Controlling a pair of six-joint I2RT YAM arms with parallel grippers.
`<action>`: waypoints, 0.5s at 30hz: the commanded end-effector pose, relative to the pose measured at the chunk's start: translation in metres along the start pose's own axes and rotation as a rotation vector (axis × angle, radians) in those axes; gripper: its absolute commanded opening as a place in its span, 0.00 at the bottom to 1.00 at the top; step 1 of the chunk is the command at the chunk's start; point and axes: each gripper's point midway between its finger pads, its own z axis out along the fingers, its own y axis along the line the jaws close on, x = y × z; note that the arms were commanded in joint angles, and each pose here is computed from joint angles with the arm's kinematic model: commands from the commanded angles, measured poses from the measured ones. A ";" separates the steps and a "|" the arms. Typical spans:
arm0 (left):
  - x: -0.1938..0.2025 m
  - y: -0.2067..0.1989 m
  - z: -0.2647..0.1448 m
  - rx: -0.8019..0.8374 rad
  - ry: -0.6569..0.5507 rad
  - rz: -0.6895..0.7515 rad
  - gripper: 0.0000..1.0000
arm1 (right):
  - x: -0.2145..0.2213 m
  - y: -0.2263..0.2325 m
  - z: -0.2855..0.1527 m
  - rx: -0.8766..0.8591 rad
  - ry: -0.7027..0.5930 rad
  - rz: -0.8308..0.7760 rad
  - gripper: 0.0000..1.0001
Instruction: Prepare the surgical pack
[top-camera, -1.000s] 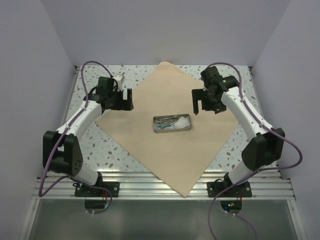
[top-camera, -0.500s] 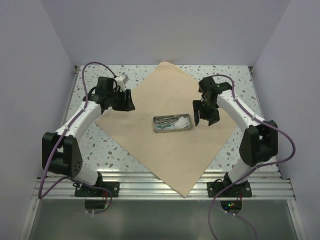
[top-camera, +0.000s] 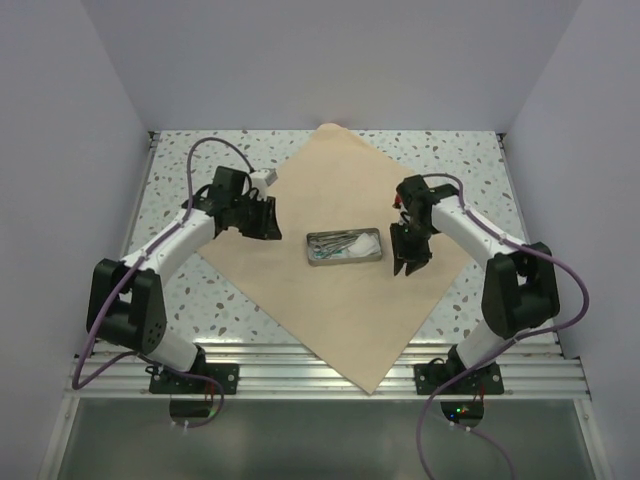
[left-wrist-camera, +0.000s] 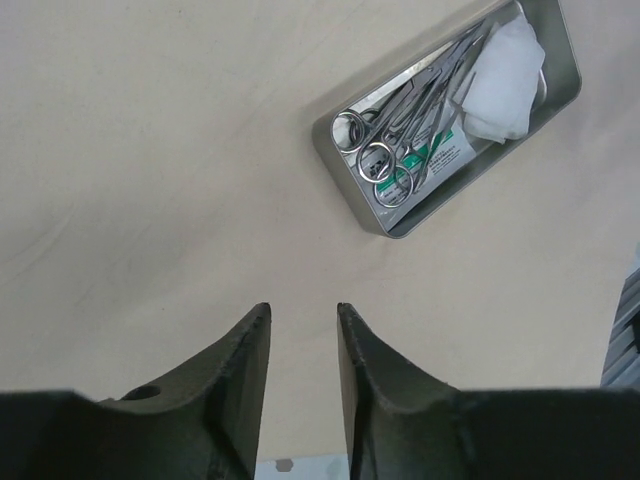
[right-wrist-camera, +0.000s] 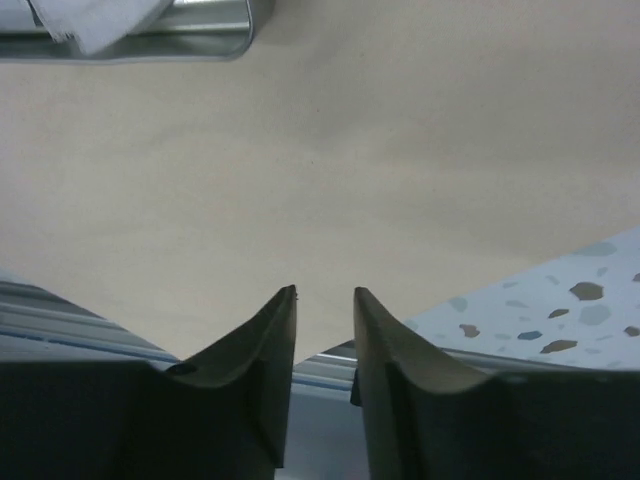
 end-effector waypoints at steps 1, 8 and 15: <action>0.001 -0.003 0.006 0.019 0.003 0.011 0.39 | 0.032 0.022 -0.009 -0.100 0.024 -0.069 0.38; 0.022 -0.007 0.021 0.041 0.067 -0.011 0.36 | 0.084 0.023 -0.002 -0.034 0.049 -0.110 0.51; 0.039 -0.036 0.052 0.079 0.140 -0.007 0.33 | 0.040 0.022 0.003 0.048 -0.044 -0.063 0.46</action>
